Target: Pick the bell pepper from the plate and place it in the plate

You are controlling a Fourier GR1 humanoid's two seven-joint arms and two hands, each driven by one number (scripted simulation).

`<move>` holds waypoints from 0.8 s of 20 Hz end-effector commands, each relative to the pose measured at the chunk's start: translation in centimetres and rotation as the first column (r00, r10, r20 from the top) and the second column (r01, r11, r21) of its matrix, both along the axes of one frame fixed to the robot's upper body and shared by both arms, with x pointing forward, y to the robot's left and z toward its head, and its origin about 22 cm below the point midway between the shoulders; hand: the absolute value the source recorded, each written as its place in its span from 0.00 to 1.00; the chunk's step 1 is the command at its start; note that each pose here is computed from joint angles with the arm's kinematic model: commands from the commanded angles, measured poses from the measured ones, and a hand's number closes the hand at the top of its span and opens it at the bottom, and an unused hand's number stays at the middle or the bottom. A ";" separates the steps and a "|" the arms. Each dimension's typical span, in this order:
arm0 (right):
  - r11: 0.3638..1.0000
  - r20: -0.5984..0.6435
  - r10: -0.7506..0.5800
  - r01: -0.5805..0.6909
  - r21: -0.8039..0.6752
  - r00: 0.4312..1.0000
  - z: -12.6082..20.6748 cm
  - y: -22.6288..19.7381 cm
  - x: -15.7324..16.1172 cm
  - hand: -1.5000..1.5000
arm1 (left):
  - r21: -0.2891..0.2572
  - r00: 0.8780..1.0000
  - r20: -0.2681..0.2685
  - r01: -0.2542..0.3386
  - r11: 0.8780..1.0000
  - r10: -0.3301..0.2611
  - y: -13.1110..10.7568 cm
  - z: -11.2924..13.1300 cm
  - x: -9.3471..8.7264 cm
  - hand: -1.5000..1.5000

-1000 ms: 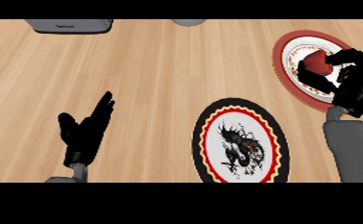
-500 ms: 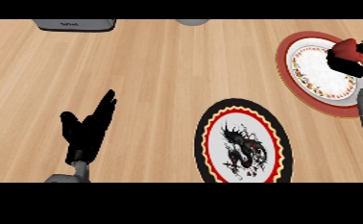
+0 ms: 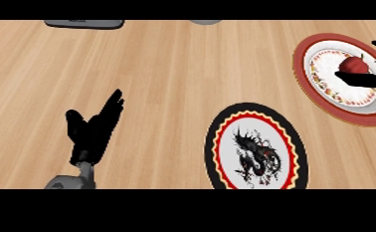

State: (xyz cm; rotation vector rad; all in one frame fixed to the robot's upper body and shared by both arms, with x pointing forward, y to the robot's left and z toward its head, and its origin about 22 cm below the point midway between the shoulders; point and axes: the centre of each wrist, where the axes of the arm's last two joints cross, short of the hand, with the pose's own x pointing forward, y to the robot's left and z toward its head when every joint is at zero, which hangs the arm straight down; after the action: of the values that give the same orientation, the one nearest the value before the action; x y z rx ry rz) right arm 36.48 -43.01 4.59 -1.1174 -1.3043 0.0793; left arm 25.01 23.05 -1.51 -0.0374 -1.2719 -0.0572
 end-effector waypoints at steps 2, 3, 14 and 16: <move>0.991 0.112 0.090 -0.101 0.094 0.990 -0.2 -0.1 0.3 0.00 | -0.006 0.999 -0.050 -0.003 1.000 0.003 -1.2 -0.5 -0.5 0.50; 0.988 0.157 0.074 -0.093 0.120 0.985 -0.2 -0.3 0.2 0.00 | 0.000 0.998 -0.063 -0.012 1.000 0.012 0.7 -0.8 -0.6 0.50; 0.941 0.377 -0.021 -0.109 0.319 0.926 1.2 -5.8 -2.8 0.00 | 0.004 0.997 -0.076 -0.023 1.000 0.023 0.7 -0.8 -1.4 0.50; 0.915 0.398 0.035 -0.189 0.356 0.917 0.2 -6.6 -4.2 0.00 | -0.003 0.996 -0.077 -0.047 0.999 0.047 -0.5 -2.2 -1.4 0.50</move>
State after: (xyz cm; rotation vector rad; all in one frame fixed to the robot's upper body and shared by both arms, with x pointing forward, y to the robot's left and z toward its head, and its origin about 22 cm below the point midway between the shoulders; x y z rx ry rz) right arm 33.96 -47.66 4.77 -0.8330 -1.6165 -0.2895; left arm 24.38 23.46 -1.75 -0.0172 -1.2658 -0.0405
